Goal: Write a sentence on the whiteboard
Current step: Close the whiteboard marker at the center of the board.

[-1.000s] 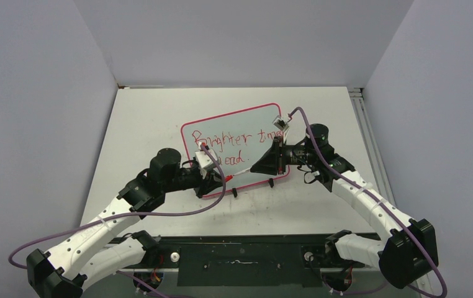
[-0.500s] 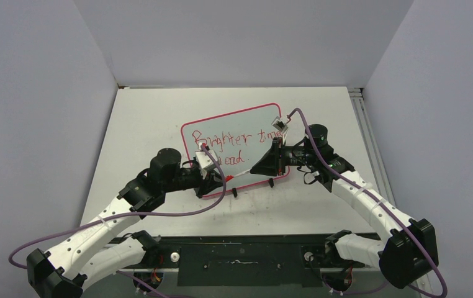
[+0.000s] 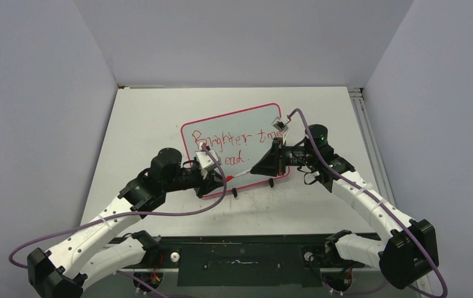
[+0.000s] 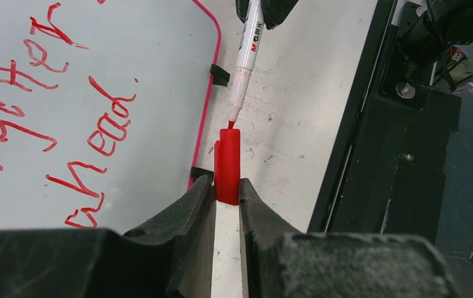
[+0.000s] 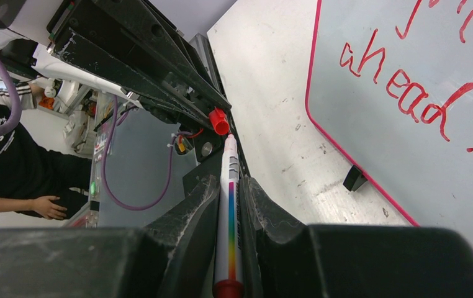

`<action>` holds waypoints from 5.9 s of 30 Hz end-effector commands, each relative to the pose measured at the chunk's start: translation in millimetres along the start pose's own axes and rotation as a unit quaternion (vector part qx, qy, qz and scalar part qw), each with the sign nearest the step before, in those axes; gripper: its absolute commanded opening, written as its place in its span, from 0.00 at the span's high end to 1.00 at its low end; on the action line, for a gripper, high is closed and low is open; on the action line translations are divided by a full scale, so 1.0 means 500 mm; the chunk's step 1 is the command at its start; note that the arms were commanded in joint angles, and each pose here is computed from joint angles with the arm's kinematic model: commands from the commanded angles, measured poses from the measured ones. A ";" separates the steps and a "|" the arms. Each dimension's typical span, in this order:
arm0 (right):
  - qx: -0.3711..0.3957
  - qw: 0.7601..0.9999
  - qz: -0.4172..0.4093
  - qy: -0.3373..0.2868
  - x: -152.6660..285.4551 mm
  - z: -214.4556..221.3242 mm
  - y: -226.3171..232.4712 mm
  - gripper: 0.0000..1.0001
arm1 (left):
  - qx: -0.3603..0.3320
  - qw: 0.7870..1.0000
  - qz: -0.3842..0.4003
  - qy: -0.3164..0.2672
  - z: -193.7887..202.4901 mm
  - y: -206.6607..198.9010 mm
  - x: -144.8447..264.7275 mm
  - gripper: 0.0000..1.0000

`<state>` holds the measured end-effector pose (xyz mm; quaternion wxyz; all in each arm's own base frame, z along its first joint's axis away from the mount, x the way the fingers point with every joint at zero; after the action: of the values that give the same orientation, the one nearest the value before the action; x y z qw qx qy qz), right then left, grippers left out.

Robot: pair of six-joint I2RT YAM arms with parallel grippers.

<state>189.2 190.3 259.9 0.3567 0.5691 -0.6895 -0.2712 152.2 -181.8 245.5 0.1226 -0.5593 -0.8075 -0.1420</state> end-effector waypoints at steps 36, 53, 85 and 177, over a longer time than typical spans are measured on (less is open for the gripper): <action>0.046 0.998 -0.046 -0.002 0.000 -0.015 0.033 0.95 | -0.013 1.000 -0.004 -0.011 -0.015 0.008 -0.002 1.00; 0.051 0.998 -0.032 -0.011 -0.001 -0.016 0.027 0.95 | -0.014 1.000 0.001 -0.016 -0.015 0.004 0.000 1.00; 0.041 0.999 -0.028 -0.007 -0.003 -0.008 0.010 0.95 | -0.015 1.000 0.001 -0.018 -0.016 0.004 0.001 1.00; -0.013 0.990 -0.135 0.045 -0.110 0.079 0.044 0.95 | -0.036 0.992 0.021 -0.117 -0.097 -0.001 0.022 1.00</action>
<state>171.5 234.9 234.7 0.3631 0.6072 -0.6299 -0.3204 137.3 -171.6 240.4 0.1491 -0.5755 -0.7938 -0.1287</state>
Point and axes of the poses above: each gripper's point midway between its finger pads, its own x axis back along the fingers, its own y axis along the line the jaws close on, z = x × y, the point moved 8 cm from there along x, back along the fingers, and after that the axes turned 11 degrees about -x, right-handed, at the moved point
